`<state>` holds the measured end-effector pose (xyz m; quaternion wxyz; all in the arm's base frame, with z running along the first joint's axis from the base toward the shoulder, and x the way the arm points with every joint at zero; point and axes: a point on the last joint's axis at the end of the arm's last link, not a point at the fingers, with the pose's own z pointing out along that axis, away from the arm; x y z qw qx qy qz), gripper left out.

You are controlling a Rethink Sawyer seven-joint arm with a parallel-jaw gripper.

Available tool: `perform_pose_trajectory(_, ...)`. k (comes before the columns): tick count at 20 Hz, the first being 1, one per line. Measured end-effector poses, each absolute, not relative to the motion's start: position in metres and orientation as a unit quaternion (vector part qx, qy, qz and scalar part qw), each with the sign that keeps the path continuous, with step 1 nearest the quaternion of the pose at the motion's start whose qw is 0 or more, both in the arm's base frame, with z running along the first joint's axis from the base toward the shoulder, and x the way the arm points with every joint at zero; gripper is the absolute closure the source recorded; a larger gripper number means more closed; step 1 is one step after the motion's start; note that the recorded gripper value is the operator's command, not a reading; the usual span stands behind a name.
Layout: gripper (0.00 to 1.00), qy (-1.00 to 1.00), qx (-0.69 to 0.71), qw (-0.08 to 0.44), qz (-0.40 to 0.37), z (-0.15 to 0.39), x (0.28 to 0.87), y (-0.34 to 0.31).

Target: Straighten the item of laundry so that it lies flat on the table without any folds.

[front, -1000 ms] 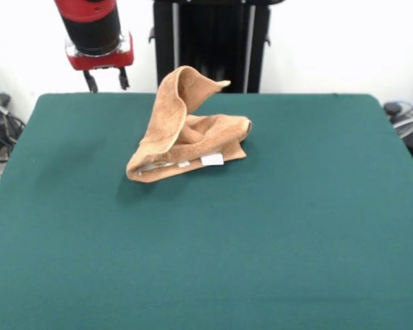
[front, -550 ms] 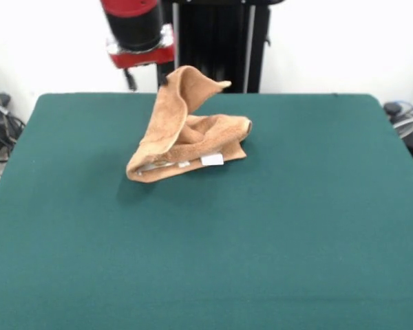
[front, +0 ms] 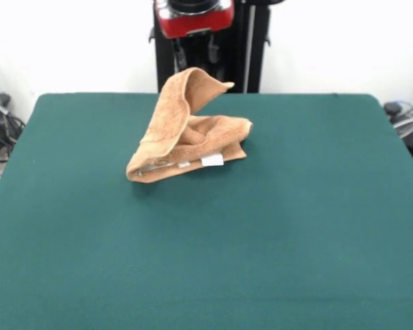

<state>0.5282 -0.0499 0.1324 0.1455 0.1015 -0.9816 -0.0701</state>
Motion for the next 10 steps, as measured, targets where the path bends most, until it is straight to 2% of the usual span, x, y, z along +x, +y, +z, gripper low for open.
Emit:
perform_pose_trajectory(5,0.00,-0.982,0.111,0.133,-0.072,0.130,0.532,-0.030)
perform_pose_trajectory(10,0.00,-0.986,0.126,0.076,-0.073,0.093,0.539,-0.002)
